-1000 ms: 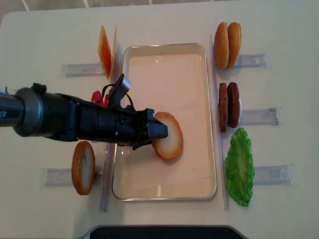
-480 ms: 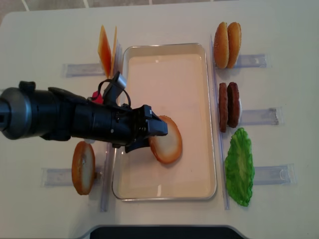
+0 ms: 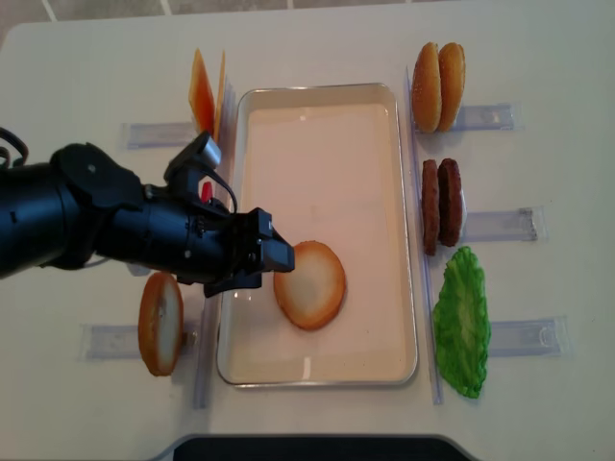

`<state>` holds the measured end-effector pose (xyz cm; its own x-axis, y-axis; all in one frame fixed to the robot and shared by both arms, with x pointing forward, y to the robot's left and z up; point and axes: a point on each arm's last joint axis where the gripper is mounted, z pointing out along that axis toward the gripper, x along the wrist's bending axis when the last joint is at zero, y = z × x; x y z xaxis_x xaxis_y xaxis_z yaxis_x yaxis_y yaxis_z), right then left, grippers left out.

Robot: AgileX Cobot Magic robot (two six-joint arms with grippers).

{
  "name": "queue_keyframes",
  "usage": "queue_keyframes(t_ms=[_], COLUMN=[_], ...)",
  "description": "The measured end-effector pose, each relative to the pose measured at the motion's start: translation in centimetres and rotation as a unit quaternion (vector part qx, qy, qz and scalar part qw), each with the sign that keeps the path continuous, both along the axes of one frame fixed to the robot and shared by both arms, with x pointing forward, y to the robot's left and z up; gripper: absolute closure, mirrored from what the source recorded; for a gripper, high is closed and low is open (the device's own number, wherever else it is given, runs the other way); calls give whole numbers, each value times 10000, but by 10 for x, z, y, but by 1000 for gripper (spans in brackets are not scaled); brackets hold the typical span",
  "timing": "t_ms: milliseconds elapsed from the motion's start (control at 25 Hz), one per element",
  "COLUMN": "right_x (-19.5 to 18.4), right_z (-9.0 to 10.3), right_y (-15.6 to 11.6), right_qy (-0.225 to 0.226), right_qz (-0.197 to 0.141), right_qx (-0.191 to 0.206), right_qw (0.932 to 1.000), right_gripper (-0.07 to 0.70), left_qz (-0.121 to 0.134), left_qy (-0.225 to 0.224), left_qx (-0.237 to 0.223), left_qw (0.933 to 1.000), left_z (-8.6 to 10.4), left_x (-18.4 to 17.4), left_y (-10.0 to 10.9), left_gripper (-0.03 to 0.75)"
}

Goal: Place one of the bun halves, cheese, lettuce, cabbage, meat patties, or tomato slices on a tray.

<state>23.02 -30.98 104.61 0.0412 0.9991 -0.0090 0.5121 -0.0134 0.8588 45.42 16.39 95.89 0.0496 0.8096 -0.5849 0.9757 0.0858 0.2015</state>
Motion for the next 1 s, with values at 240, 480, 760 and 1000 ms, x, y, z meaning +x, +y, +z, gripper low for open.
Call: queue_keyframes(t_ms=[240,480,760,1000], right_x=[0,0,0,0], right_z=[0,0,0,0], right_y=[0,0,0,0], right_qy=[0,0,0,0], right_qz=[0,0,0,0], right_qx=[0,0,0,0], right_qw=[10000,10000,10000,10000], right_gripper=[349,349,349,349], left_qz=[-374,-478,-510,-468], left_qy=[-292,-324,-93,-147], left_qx=[727,1928,2985,3197], left_qw=[9962,9795,9530,9462], left_z=[53,99,114,115], left_x=[0,-4,-6,-5], left_y=[10,32,51,56], left_gripper=[213,213,213,213])
